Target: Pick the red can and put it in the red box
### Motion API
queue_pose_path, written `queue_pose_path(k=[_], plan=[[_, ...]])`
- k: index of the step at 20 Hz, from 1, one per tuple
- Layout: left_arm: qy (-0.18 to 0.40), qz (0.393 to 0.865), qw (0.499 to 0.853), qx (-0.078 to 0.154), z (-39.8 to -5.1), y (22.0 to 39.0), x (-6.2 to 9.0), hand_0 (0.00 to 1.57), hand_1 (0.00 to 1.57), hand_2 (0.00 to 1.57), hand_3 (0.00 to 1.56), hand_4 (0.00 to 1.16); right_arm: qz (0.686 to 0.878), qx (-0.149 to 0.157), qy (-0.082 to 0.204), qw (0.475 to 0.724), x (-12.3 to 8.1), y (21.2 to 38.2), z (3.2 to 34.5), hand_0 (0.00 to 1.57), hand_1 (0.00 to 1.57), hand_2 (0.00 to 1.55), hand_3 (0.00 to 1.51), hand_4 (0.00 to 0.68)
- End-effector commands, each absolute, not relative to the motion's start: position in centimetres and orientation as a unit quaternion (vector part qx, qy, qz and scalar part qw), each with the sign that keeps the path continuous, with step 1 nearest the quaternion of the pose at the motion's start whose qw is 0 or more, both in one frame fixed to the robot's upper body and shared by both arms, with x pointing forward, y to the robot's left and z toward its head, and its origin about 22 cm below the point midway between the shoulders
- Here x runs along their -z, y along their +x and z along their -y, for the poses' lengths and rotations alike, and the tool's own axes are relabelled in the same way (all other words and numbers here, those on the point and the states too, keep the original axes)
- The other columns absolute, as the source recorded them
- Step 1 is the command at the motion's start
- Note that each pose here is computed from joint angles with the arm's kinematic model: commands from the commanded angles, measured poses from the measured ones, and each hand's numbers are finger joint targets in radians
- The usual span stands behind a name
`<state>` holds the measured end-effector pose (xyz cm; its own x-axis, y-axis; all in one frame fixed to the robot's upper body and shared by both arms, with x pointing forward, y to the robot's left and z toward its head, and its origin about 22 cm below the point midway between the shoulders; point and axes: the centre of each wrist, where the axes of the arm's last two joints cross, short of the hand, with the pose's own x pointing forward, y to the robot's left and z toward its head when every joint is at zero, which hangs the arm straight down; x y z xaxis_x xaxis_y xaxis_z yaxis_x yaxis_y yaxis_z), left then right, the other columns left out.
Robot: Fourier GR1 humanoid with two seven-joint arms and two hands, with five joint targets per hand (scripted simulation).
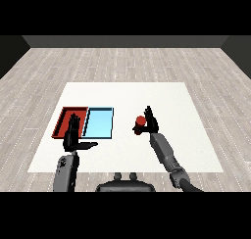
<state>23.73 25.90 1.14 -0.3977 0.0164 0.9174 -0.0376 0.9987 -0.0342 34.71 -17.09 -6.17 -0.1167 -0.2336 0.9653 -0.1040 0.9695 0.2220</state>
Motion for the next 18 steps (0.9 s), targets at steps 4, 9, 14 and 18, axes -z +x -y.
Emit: queue_pose_path(k=[4,9,14,18], plan=[[0.015,0.833,0.553,-0.024,-26.8,23.2,-0.3,0.00,0.00,0.00,0.00,0.00,0.733,0.041,0.118,0.668,7.3,33.9,16.4,0.00,0.00,0.00,0.00,0.000],[0.004,0.835,0.549,-0.027,-27.0,22.6,-2.2,0.00,0.00,0.00,0.00,0.00,0.736,0.032,0.106,0.668,7.8,34.5,15.2,0.00,0.00,0.00,0.00,0.000],[0.007,0.838,0.545,-0.020,-24.5,24.2,-0.6,0.00,0.00,0.00,0.00,0.00,0.737,0.034,0.117,0.665,6.7,34.7,15.6,0.00,0.00,0.00,0.00,0.000],[0.015,0.835,0.548,-0.032,-25.0,23.4,-0.8,0.00,0.00,0.00,0.00,0.00,0.724,0.052,0.110,0.678,7.9,34.8,15.0,0.00,0.00,0.00,0.00,0.000]])
